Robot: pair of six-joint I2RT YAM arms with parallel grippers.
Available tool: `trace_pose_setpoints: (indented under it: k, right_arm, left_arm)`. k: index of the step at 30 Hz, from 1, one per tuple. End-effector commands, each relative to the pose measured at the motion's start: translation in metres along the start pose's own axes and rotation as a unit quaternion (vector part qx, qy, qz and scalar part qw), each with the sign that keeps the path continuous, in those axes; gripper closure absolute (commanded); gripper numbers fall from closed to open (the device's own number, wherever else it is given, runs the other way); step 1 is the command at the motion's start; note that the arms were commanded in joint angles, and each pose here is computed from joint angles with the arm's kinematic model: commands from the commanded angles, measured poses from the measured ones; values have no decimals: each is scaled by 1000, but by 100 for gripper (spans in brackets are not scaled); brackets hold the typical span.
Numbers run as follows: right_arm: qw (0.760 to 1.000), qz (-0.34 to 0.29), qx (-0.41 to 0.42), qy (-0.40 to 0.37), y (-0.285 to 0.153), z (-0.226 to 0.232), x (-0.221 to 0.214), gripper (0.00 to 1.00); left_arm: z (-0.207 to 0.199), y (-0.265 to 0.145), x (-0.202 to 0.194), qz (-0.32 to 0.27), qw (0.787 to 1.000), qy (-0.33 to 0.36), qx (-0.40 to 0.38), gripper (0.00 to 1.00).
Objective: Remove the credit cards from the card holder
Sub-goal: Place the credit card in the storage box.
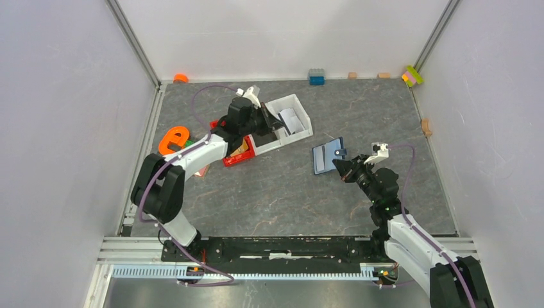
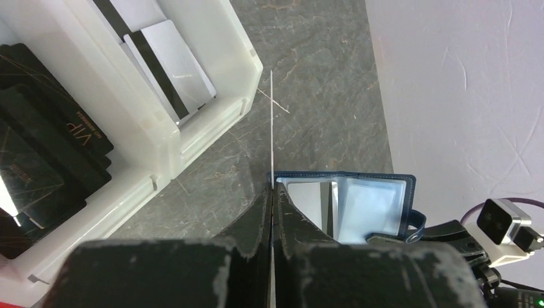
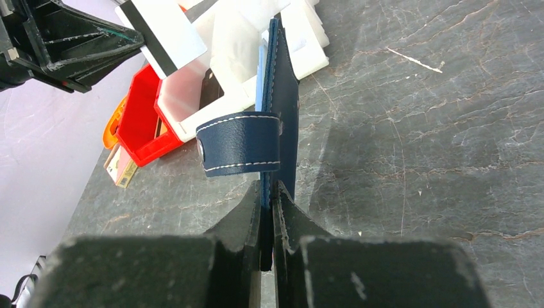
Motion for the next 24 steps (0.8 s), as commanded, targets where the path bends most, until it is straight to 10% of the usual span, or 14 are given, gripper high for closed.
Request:
trace_pose_setpoints:
  k: [1, 16, 24]
  right_arm:
    - [999, -39, 14, -11, 1, 5, 16, 100]
    - [999, -36, 14, -13, 2, 5, 15, 100]
    - [999, -35, 9, -13, 2, 4, 14, 100]
  left_arm:
    - [-7, -14, 13, -48, 998, 43, -3, 98]
    - [19, -21, 23, -75, 997, 18, 29, 98]
    - [6, 15, 14, 17, 999, -17, -48, 98]
Point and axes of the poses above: each gripper's point midway between its finger pads, its own y axis out along the fingers, its own z axis along the line the jaws close on, x = y × z, the point moved 7 cm from there along -y, back along the fingers, and after that the axes turned 14 degrees about -y, right-handed, at the moved point
